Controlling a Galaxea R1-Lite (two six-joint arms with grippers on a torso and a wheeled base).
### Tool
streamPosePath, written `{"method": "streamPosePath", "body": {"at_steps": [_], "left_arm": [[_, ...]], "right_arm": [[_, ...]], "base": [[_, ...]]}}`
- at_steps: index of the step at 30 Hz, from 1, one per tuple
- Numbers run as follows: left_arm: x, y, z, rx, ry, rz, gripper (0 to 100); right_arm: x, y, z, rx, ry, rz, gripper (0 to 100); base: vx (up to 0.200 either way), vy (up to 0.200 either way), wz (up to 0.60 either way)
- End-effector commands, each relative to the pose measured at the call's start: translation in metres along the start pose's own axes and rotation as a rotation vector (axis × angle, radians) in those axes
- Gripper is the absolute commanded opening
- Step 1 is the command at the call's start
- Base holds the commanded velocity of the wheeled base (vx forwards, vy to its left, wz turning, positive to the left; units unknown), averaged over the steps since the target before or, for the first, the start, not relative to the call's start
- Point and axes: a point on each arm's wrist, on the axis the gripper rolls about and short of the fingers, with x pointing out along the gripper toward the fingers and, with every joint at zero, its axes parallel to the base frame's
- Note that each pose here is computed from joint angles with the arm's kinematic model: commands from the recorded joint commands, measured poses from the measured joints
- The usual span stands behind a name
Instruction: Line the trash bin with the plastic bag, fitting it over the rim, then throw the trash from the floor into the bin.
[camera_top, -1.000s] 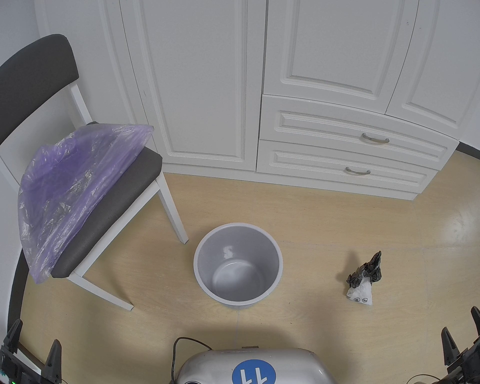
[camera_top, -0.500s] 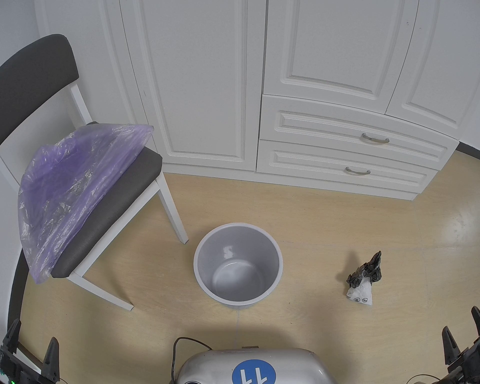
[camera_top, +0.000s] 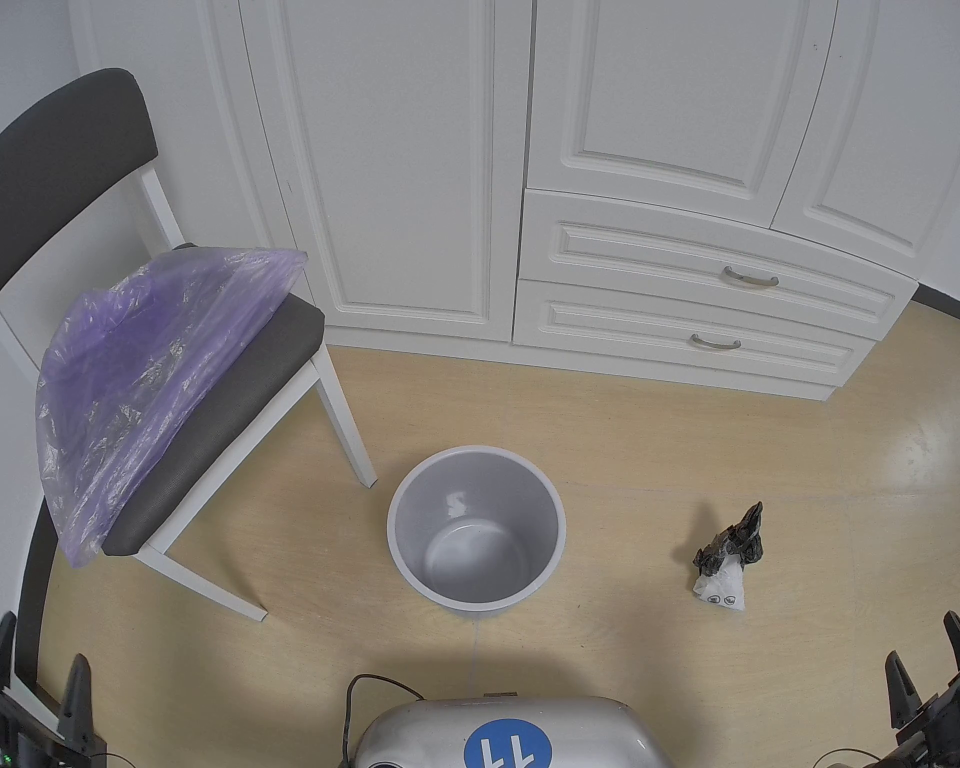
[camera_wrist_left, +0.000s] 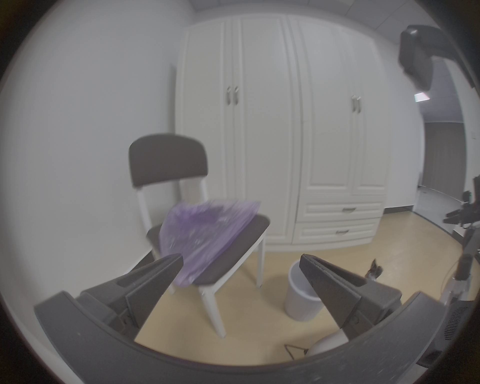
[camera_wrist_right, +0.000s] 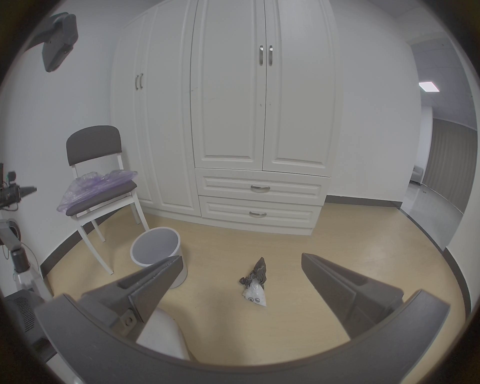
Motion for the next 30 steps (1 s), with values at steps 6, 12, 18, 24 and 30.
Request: {"method": "streamPosePath", "body": {"at_steps": [6,12,18,24,30], "left_arm": [[-0.006,-0.001,0.019,0.043,-0.012,-0.064,100],[0.018,0.001,0.048,0.097,0.113,-0.023,100],[0.058,0.007,0.058,0.259,0.344,0.151,100],[0.081,0.010,0.043,0.430,0.556,0.199,100],[0.093,0.015,0.038,0.502,0.669,0.265,100]], "right_arm": [[-0.011,-0.003,0.062,0.262,-0.183,0.038,100],[0.019,-0.003,0.084,0.154,-0.020,0.033,100],[0.055,-0.005,0.127,0.113,0.013,0.019,100],[0.086,-0.006,0.157,0.013,0.030,0.030,100],[0.129,0.004,0.175,0.080,-0.053,0.068,100]], "base": [[0.000,0.000,0.00],[0.000,0.000,0.00],[0.000,0.000,0.00],[0.000,0.000,0.00],[0.000,0.000,0.00]]}}
